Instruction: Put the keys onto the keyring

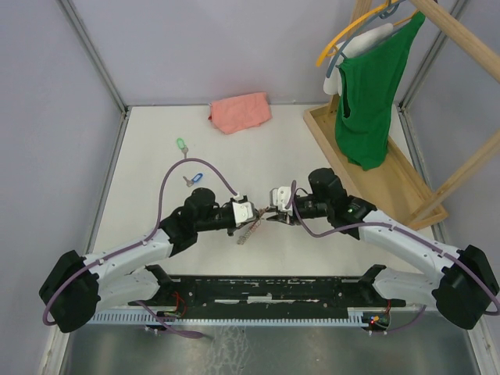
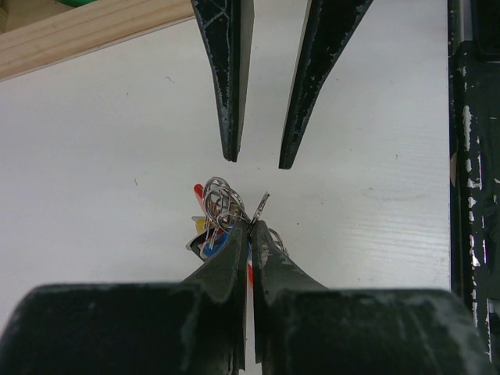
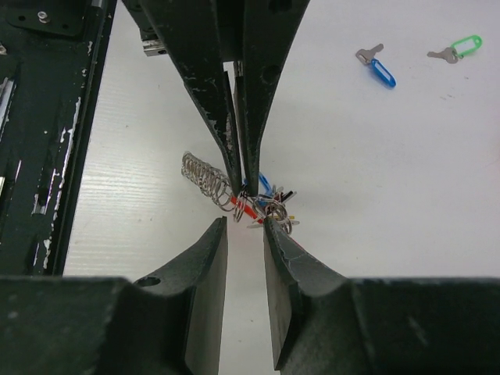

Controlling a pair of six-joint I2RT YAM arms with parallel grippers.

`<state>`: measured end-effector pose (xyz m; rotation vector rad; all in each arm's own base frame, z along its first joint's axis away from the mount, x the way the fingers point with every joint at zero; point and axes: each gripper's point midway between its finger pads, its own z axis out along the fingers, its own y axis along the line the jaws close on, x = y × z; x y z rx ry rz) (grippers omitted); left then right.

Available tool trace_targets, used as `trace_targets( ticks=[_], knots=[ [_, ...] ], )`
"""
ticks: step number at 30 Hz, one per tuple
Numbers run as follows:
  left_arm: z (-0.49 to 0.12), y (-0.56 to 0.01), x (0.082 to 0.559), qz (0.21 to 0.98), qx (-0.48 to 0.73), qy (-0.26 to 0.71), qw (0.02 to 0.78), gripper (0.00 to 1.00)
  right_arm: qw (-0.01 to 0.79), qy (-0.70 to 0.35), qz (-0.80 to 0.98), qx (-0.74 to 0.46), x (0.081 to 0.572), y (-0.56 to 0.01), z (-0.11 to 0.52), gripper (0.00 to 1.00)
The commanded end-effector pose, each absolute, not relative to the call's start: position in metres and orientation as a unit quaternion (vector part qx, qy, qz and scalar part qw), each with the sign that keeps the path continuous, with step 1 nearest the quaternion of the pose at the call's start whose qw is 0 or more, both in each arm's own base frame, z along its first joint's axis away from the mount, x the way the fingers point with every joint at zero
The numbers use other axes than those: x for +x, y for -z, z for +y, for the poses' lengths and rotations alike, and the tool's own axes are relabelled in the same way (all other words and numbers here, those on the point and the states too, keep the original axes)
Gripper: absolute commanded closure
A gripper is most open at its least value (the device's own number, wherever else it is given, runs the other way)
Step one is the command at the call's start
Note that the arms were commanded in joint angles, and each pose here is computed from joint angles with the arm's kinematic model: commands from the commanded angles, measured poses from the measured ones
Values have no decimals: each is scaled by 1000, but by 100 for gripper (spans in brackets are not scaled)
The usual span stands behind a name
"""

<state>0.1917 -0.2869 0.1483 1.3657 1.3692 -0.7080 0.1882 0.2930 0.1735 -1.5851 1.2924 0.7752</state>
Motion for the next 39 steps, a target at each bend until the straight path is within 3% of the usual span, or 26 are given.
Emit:
trace_targets(
  ticks=[1,24,29,34,39],
  knots=[
    [-296,-179,203,537,569,280,556,97,484,-332,521,-619,195,-187,305,67],
    [-302,-178,201,543,568,290,546,97,445,-336,564,-609,197,-160,316,73],
    [-303,-176,198,542,572,294,541,97,450,-334,565,-606,199,-158,318,80],
    [-302,-174,198,550,569,291,538,97,473,-329,567,-589,203,-158,316,99],
    [-294,-185,198,543,547,285,570,76,531,-323,546,-562,211,-167,314,99]
  ],
)
